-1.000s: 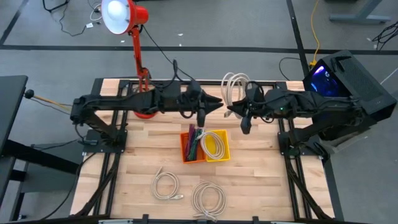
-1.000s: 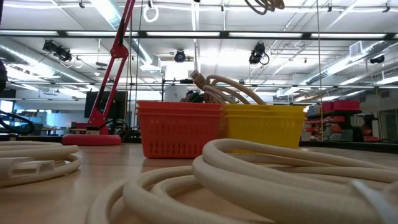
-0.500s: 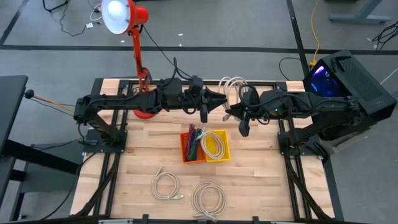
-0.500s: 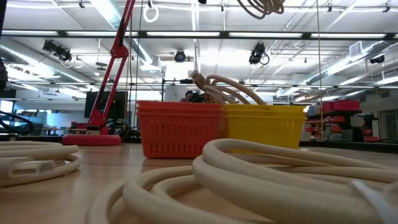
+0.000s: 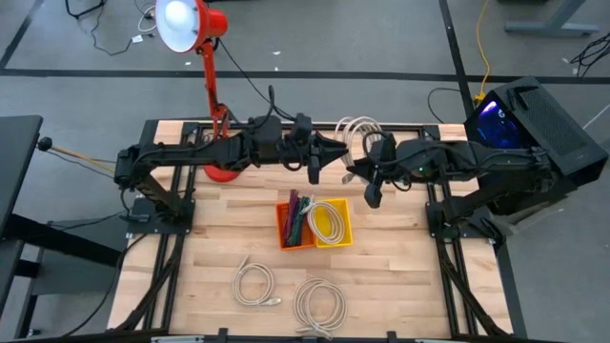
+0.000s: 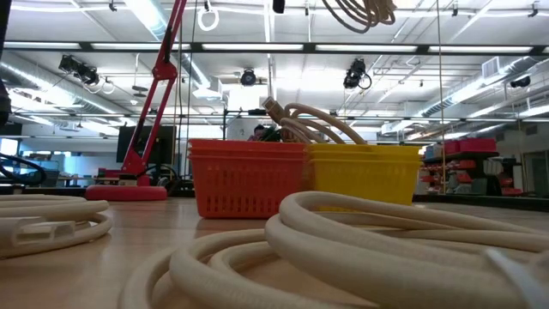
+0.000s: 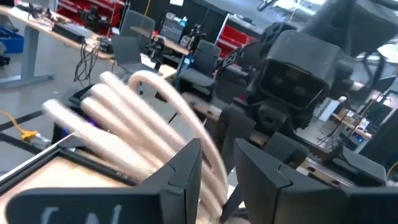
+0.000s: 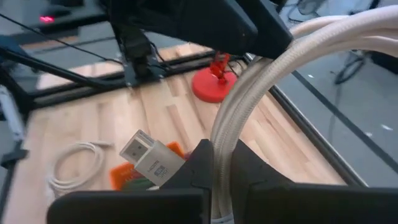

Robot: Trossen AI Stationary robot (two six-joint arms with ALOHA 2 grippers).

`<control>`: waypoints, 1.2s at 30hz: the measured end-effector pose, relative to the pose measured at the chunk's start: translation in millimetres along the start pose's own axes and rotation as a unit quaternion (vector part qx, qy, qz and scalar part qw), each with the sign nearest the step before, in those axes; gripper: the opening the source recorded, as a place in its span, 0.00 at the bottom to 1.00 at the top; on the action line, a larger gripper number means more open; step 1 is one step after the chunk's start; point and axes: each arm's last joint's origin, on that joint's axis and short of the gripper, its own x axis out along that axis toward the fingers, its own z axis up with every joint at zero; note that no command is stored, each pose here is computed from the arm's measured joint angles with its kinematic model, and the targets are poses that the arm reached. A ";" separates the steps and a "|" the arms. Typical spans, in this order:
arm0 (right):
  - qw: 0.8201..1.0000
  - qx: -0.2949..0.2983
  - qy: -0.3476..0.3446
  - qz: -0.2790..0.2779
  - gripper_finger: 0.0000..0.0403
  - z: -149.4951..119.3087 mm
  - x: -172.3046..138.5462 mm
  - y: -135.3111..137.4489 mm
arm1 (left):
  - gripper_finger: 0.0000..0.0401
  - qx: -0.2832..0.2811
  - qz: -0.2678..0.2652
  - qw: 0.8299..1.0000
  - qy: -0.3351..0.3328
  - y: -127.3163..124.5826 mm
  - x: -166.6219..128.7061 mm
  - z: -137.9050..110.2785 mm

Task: Pick & Place USB Port
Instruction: Put the light brown HDMI cable into the yellow bin

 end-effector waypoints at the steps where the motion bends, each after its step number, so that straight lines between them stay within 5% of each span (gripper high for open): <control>1: 1.000 -0.003 0.002 -0.011 0.04 -0.8 -0.1 -0.7 | 0.26 -0.001 0.001 1.000 0.001 1.1 -0.1 0.1; 13: 0.999 -0.004 -0.027 -0.045 0.04 5.8 -12.4 -19.0 | 0.26 -0.010 0.004 1.000 0.011 1.8 -0.8 -1.2; 36: 0.999 0.014 -0.035 0.000 0.04 8.8 -1.8 -5.9 | 0.26 -0.012 -0.007 1.000 -0.004 1.5 -1.6 2.8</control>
